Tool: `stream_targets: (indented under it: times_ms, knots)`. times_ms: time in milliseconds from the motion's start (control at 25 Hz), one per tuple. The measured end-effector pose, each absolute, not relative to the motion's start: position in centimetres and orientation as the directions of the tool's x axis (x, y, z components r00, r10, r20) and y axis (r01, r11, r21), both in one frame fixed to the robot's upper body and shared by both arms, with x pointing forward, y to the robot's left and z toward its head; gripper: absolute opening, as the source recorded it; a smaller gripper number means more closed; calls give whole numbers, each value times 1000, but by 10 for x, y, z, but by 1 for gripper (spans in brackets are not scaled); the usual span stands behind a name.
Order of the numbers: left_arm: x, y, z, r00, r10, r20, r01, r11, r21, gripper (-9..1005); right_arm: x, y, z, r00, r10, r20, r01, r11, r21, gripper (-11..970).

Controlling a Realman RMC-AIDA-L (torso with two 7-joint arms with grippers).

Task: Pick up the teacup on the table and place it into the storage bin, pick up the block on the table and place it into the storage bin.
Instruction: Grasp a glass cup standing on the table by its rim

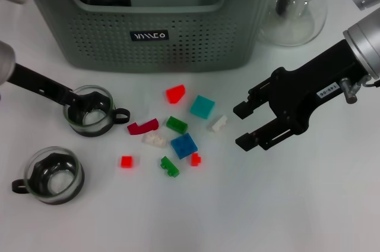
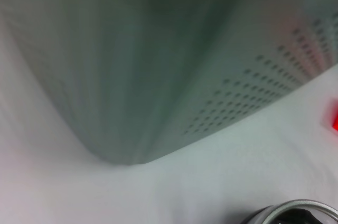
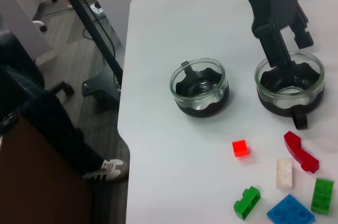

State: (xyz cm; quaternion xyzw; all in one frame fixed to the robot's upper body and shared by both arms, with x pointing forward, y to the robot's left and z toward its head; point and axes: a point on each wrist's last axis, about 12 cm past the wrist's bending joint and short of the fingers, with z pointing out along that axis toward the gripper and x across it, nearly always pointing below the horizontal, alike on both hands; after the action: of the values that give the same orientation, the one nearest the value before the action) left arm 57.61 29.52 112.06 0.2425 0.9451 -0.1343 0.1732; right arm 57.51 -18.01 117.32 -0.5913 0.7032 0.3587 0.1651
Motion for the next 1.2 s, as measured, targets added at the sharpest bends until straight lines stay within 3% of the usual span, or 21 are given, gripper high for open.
stream_targets:
  times_ms: [440,1080,1200]
  knots:
    - [577,276,1111,-816,440,-376,518,844,-137,824,574,-180,1172,-249,-711,-657,-949,44,312,690]
    - [579,269,1107,-821,441,-362,502,860,-90,154,576,-181,1174,-246,-708,-661,-953,52,298,691]
    - [580,269,1107,-820,441,-364,502,860,-88,103,577,-182,1174,-248,-706,-663,-954,59,295,691]
